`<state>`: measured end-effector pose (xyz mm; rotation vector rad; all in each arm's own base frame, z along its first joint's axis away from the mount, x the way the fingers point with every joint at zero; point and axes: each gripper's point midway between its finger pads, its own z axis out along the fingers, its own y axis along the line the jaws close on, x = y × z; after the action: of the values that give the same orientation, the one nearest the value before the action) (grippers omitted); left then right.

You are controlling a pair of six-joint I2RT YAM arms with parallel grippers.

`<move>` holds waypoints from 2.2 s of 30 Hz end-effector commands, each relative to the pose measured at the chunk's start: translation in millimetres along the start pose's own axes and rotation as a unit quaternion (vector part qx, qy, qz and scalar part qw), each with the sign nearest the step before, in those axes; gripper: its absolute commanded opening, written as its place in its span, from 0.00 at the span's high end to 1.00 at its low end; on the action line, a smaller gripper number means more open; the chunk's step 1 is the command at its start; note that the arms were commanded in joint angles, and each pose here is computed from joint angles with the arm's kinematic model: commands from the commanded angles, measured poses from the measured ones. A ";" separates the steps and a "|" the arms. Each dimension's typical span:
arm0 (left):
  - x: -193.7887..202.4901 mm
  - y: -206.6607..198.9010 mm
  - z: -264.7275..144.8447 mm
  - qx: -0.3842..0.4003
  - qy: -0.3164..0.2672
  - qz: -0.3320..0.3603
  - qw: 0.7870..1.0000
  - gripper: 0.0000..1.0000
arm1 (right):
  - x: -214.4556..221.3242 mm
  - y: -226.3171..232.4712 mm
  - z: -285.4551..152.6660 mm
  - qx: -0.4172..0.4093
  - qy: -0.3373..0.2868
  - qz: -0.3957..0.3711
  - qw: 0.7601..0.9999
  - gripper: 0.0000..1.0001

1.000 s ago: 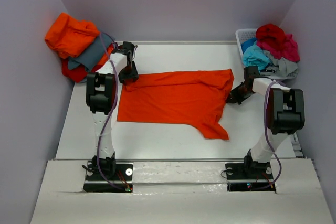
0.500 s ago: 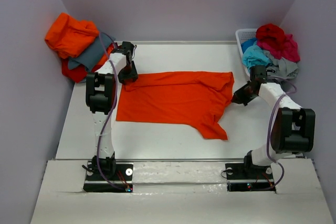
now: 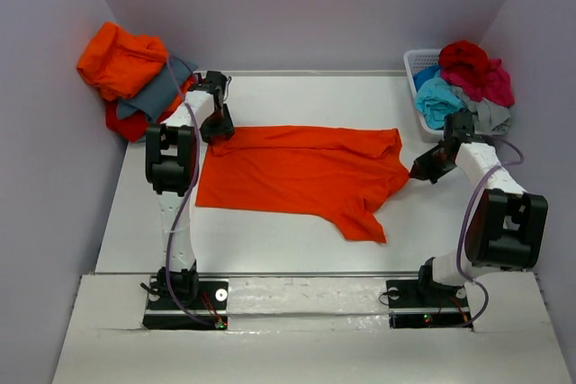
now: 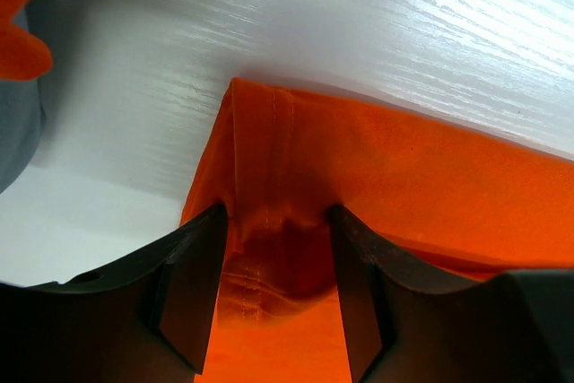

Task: Fold and stack the t-shirts
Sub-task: Fold the tshirt

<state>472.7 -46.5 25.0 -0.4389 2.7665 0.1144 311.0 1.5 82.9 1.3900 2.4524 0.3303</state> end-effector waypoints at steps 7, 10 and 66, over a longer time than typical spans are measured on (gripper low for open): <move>10.2 20.2 -2.2 -0.022 0.008 0.006 1.000 0.39 | -22.2 29.3 -2.7 -0.026 0.011 -0.041 0.999 0.62; 10.1 19.9 -4.0 -0.020 0.007 0.007 1.000 0.39 | -30.5 34.5 -7.7 -0.026 -0.001 -0.055 0.998 0.38; 6.8 13.4 -13.8 -0.021 -0.001 0.021 1.000 0.39 | 29.2 148.0 42.2 -0.103 0.116 -0.212 0.965 0.40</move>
<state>470.4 -44.2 25.8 -0.4100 2.7553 0.1361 415.4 110.9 71.6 0.7843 2.7821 0.6873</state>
